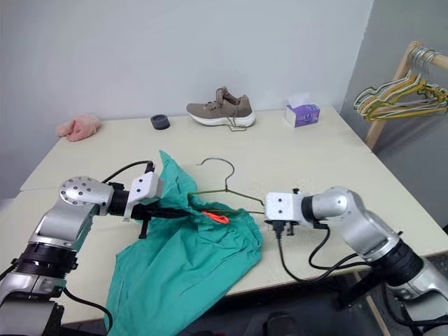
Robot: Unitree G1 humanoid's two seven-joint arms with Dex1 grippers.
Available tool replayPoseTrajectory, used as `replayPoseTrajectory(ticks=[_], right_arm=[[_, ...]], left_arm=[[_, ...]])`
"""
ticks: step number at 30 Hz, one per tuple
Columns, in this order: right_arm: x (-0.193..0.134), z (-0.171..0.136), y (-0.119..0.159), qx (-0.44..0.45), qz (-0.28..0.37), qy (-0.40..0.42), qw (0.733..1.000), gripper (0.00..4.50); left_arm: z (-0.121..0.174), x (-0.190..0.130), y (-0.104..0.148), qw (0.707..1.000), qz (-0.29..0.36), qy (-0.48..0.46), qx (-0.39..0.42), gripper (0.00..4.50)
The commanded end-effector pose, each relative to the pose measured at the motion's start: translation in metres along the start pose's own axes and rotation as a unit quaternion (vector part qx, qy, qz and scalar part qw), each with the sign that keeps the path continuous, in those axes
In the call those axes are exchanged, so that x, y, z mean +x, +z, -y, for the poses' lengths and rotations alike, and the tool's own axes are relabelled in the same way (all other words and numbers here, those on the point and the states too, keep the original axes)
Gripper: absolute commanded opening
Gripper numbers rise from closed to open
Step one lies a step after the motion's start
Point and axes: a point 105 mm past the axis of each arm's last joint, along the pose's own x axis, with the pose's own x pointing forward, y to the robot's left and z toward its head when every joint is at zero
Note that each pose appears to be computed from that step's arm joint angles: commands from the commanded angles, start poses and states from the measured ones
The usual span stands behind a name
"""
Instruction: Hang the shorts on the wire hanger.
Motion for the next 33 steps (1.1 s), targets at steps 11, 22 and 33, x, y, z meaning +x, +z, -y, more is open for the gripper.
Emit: replayPoseTrajectory(ticks=[11, 22, 33], right_arm=[[-0.022, -0.021, -0.002, 0.275, 0.061, -0.029, 0.959, 4.46], [0.029, -0.056, 0.030, 0.467, 0.120, 0.003, 0.876, 4.46], [0.062, -0.060, 0.032, 0.501, 0.105, -0.001, 0.859, 2.83]], left_arm=[[-0.019, -0.018, 0.009, 0.995, 0.044, 0.080, -0.040, 0.00], [-0.022, -0.018, 0.015, 0.994, 0.050, 0.085, -0.038, 0.00], [-0.024, -0.019, 0.017, 0.993, 0.059, 0.098, -0.038, 0.00]])
